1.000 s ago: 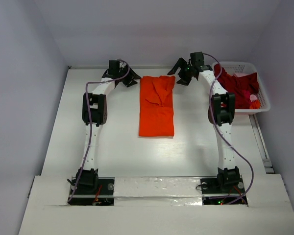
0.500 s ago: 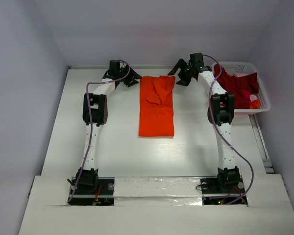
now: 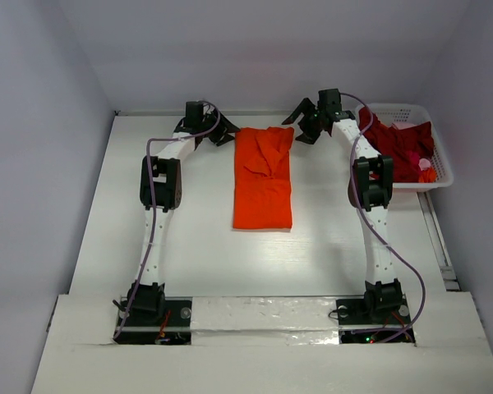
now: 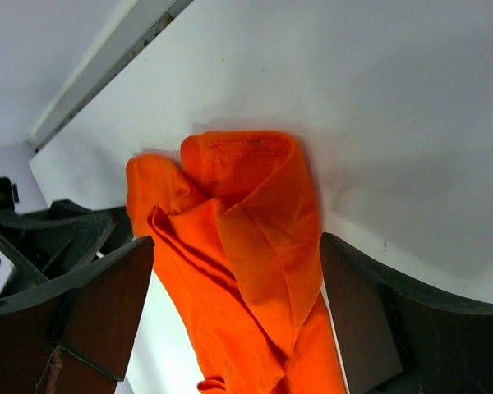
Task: Fold and stack the t-shirts
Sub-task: Fold the tshirt
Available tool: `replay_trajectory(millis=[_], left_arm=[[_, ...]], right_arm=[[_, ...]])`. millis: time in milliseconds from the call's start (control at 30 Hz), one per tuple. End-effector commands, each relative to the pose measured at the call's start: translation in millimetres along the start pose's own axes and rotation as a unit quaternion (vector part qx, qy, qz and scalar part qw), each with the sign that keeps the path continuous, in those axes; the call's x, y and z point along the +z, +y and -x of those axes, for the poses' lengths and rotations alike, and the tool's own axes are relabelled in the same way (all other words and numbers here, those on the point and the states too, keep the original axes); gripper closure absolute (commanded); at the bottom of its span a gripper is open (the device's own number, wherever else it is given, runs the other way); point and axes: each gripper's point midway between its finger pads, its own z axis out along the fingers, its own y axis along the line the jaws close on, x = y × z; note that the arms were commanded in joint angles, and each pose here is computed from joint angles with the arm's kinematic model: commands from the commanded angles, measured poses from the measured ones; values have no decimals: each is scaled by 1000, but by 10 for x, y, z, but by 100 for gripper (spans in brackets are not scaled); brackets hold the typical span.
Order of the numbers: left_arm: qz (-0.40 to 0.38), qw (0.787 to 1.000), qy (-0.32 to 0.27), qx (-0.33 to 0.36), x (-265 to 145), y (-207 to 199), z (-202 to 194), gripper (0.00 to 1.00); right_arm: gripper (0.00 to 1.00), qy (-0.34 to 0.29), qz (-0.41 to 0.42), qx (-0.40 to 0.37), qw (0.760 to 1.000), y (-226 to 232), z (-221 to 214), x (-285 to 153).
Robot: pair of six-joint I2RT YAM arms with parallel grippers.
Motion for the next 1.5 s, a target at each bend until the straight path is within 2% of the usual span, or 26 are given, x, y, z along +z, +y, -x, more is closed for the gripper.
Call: replay_trajectory(millis=[0,267,500,767,867,1000,1167,1367,1467], left_arm=[[13,1000,12,-4,43,146,-119,56],[8,1000,9,-4,45,137,-113,56],[4,1000,10,-4,43,113,-110,56],[0,1000,8,-3,25,52,-83,56],[-3,1000,6,-1,10,8,-65,56],[-4,1000,7,-1,4,-9,-63,56],[-2,1000,8,0,-13,-11,-71,56],[-4,1000,9,-2,-25,-18,-81,56],[-5,1000,8,-1,-29,-32,-75,56]], right_arm=[[14,-24,-13,24,999,-46,102,37],[16,-32,-19,38,999,-56,135,50],[37,-33,-21,39,998,-59,138,49],[49,-28,-18,39,999,-46,125,48],[49,-23,-16,39,999,-46,104,54],[42,-18,-16,38,999,-18,47,68],[41,-14,-18,42,999,6,3,94],[52,-7,-14,52,999,22,-21,108],[53,-7,-13,50,999,20,-24,110]])
